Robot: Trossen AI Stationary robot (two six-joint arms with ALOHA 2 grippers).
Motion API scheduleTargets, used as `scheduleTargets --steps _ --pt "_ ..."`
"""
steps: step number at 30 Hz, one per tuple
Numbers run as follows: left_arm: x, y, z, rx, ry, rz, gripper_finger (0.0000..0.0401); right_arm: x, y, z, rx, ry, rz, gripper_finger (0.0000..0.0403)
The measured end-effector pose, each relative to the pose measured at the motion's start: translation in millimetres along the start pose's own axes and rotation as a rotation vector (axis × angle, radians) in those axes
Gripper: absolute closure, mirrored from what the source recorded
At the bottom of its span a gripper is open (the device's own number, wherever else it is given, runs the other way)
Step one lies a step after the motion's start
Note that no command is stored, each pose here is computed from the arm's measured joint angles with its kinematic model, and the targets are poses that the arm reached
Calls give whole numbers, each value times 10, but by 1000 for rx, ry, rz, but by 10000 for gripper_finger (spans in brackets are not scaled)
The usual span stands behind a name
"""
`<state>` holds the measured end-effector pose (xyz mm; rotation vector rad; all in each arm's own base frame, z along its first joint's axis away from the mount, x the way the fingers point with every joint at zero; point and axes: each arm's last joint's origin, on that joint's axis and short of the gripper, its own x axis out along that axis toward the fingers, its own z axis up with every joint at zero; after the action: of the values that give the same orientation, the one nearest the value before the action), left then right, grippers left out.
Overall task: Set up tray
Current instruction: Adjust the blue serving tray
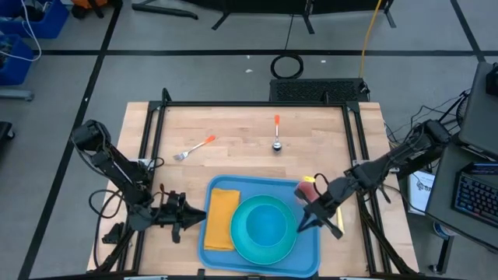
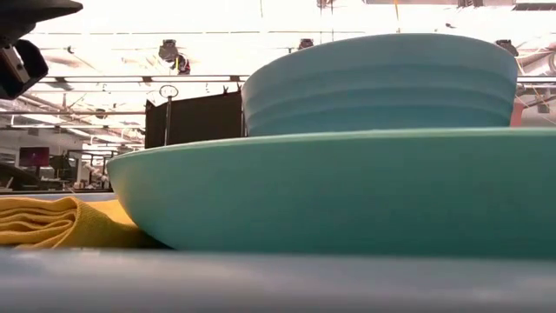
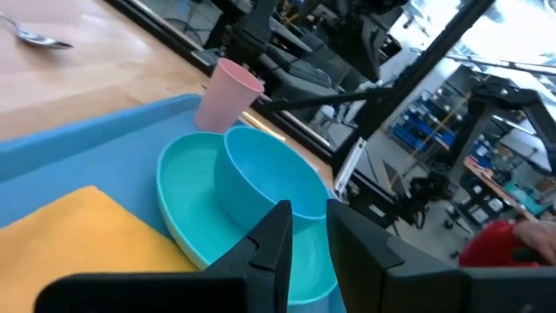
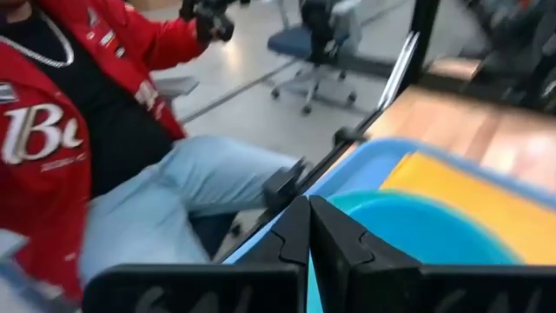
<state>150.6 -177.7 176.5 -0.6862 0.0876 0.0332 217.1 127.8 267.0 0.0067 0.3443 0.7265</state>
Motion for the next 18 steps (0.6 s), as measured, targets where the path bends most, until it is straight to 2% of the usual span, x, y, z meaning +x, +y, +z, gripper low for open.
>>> scheduleTargets --steps 3,7,9,12,16,18 --pt "13 9 8 -33 -8 10 325 17 78 -24 65 23 10 403" --pt "43 29 21 -20 -8 17 325 37 192 -44 109 37 14 403" --pt "76 35 26 -60 36 -17 325 57 247 -61 137 48 13 403" --pt "126 36 41 -58 92 -65 329 103 316 -127 207 96 11 403" --pt "176 -65 28 -50 183 -72 382 259 383 -264 314 176 27 403" --pt "204 -140 36 -25 213 -54 393 352 419 -357 361 231 49 403"
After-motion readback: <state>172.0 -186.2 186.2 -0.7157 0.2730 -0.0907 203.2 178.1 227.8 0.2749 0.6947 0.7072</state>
